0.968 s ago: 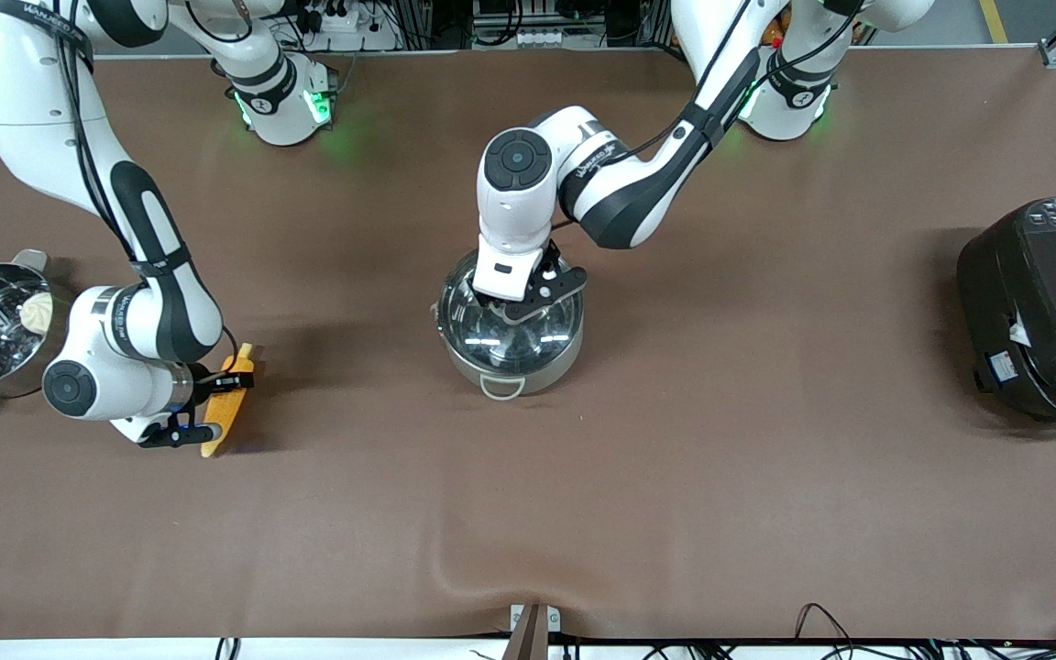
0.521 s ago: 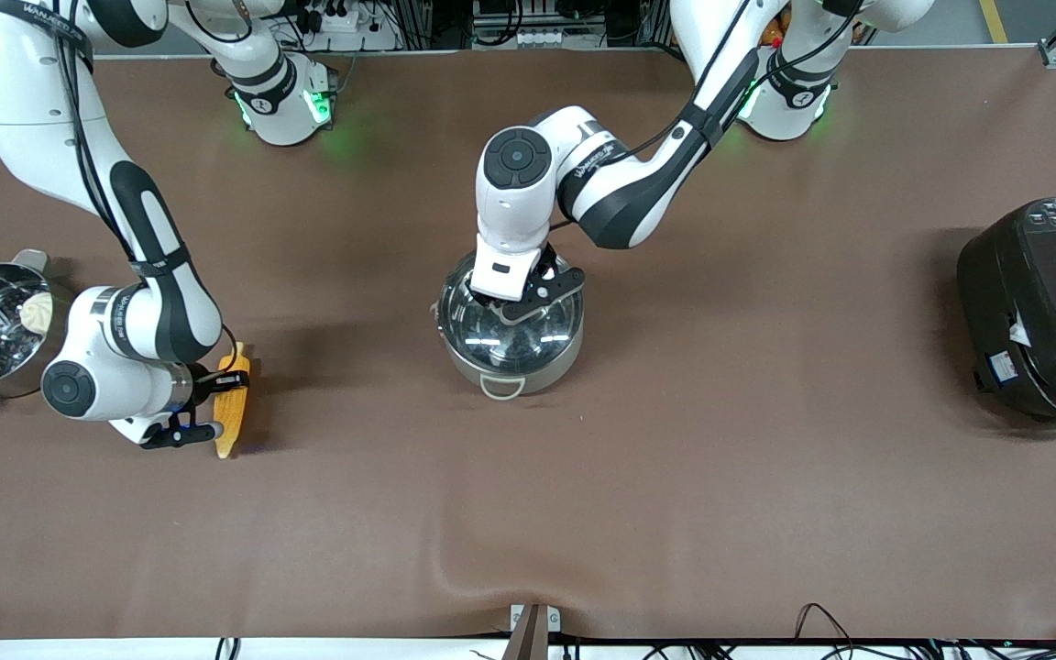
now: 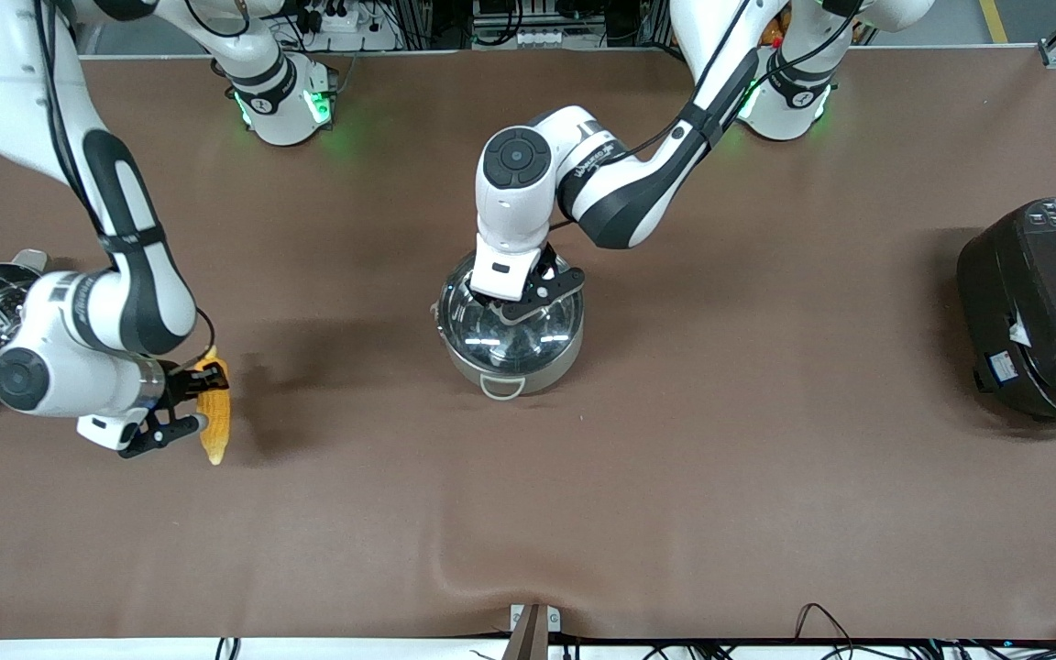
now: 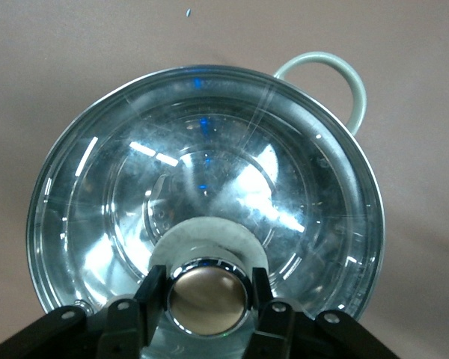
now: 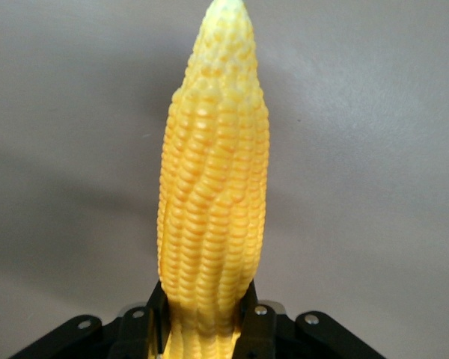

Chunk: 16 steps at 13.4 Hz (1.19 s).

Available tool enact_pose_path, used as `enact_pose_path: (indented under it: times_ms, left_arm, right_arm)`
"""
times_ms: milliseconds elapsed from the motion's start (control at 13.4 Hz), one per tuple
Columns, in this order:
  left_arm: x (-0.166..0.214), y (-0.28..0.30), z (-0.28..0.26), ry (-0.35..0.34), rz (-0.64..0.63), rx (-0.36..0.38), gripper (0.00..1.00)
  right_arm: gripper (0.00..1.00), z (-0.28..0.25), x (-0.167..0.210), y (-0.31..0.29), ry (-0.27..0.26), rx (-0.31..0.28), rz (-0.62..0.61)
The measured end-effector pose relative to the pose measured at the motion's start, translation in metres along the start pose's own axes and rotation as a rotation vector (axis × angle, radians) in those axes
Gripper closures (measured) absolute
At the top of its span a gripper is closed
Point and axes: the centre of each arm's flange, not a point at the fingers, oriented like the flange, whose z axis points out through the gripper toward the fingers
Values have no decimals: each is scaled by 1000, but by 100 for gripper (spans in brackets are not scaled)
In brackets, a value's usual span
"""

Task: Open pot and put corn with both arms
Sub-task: 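Lift the lid with the left gripper while the right gripper lifts the corn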

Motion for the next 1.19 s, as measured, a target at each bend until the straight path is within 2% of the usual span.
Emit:
enact_pose_path:
  times_ms: [372,670,968,1191]
  left_arm:
    - [0,0,0,0,0,1,49]
    - [1,1,-8,3,-1,-8,49]
    - [16,-12,-91,36,-23,-35,49]
    - [60,-49,-160,63,-46,-18,49]
  right_arm:
    - [61,-103,-1,-76,-65,16,-139]
    - [61,-147,14,-144,-77,-1,-242]
    - [61,-154,17,-188,-91,-9,-280]
    - [61,-160,19,-269,-98,-37,-283]
